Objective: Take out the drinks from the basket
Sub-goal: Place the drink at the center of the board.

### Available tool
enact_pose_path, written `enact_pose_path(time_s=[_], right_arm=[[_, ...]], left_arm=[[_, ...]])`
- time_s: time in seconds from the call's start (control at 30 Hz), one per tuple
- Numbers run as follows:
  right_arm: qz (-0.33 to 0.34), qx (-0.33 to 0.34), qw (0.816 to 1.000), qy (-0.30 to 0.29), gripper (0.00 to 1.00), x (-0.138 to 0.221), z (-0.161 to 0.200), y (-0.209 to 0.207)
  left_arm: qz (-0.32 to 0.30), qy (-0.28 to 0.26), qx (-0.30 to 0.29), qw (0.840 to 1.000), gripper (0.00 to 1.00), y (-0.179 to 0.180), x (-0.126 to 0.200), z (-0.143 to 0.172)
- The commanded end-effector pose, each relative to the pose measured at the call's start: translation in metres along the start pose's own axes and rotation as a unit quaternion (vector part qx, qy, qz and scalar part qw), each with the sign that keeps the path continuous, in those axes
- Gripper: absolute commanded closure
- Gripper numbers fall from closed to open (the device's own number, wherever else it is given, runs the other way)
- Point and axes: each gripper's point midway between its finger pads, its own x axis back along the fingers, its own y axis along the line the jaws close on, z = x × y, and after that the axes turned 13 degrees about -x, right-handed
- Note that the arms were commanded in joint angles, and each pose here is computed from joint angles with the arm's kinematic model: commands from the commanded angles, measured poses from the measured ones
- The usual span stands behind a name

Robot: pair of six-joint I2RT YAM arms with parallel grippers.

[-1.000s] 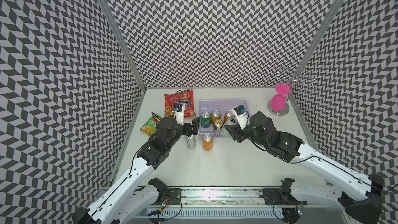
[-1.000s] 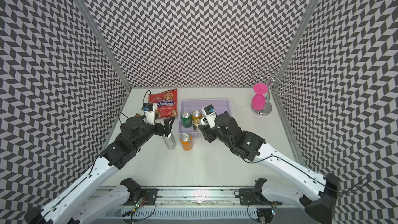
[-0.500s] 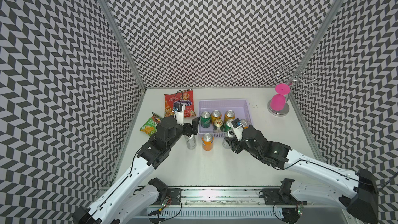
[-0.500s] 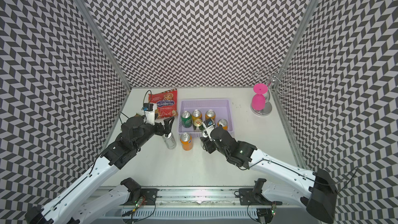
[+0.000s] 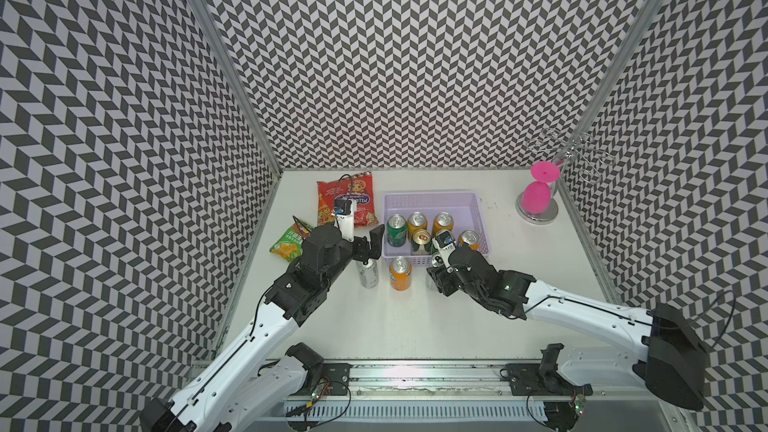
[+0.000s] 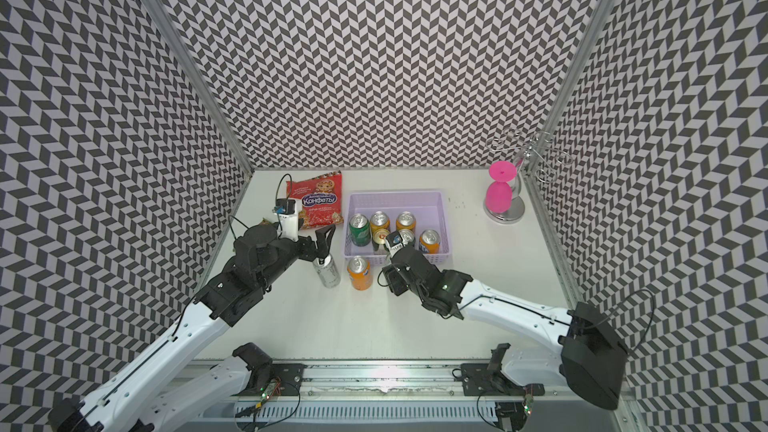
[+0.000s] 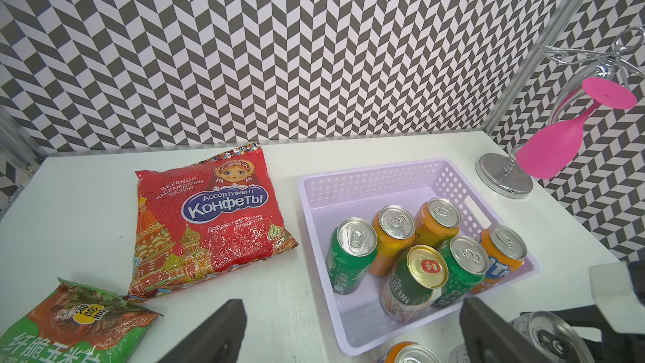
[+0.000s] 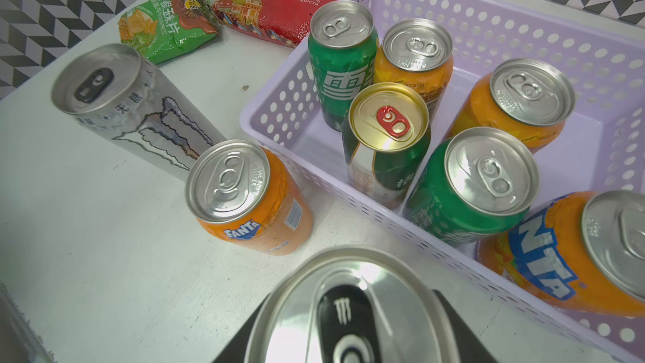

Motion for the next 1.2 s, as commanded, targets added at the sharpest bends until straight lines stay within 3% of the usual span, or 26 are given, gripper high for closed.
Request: enact_pose_path(time_s=[0.0, 0.5, 0.97, 1.1, 1.17], right_arm=[[-0.034, -0.032, 0.996, -0.08, 0.55, 0.005, -0.04, 0.019], [-0.003, -0.017, 0.998, -0.06, 0.54, -0.018, -0.028, 0.013], [-0.012, -0.015, 0.997, -0.069, 0.53, -0.018, -0.036, 0.019], [-0.009, -0.014, 0.998, -0.066, 0.5, -0.02, -0.034, 0.018], [-0.007, -0.012, 0.998, -0.062, 0.43, -0.021, -0.033, 0.018]], left_arm=[[-0.011, -0.003, -0.005, 1.0, 0.01, 0.005, 0.002, -0.005], [-0.013, 0.002, -0.005, 1.0, 0.01, 0.006, 0.0, -0.001], [-0.013, 0.004, -0.005, 1.0, 0.01, 0.005, -0.001, 0.0], [-0.013, 0.003, -0.006, 1.0, 0.01, 0.005, -0.001, -0.001], [-0.013, 0.003, -0.006, 1.0, 0.01, 0.005, -0.001, 0.0]])
